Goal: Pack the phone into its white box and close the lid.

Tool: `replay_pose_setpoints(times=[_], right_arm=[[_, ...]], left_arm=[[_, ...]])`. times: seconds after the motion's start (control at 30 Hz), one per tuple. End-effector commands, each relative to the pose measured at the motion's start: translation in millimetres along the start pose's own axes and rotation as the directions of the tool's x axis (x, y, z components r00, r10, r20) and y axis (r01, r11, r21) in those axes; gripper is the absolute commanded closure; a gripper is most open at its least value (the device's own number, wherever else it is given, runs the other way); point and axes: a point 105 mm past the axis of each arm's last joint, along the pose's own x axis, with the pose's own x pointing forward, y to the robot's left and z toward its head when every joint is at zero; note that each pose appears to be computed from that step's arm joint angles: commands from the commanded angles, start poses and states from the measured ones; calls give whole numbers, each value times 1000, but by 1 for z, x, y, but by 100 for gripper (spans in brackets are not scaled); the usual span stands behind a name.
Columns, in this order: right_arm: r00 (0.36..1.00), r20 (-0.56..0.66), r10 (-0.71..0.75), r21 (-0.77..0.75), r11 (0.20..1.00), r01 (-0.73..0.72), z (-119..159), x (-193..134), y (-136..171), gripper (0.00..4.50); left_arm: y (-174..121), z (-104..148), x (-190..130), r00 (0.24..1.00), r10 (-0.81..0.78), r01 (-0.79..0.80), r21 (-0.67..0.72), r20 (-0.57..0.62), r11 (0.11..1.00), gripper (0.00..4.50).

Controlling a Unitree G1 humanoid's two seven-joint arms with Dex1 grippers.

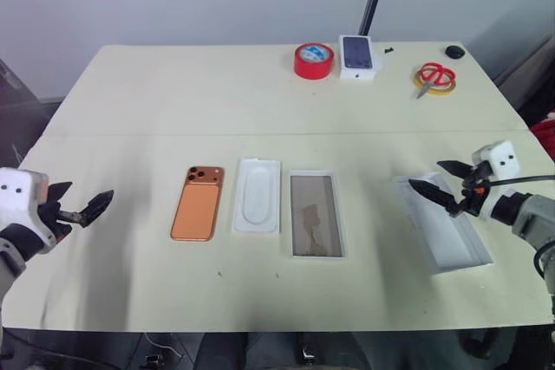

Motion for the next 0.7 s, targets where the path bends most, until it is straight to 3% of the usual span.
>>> replay_pose_setpoints(times=[0.03,0.47,0.6,0.7], right_arm=[[998,54,15,-50,999,-12,18,1,2,5],[990,91,108,-128,987,-96,37,23,26,5],[973,129,192,-172,971,-168,55,35,46,5],[958,132,253,-193,955,-226,56,43,66,5]], left_arm=[[1,13,-3,999,16,-18,37,43,999,0],[-23,26,18,996,-48,45,43,80,998,0],[-54,43,31,979,-134,139,-26,154,990,0],[-97,58,43,944,-260,285,-105,204,953,0]])
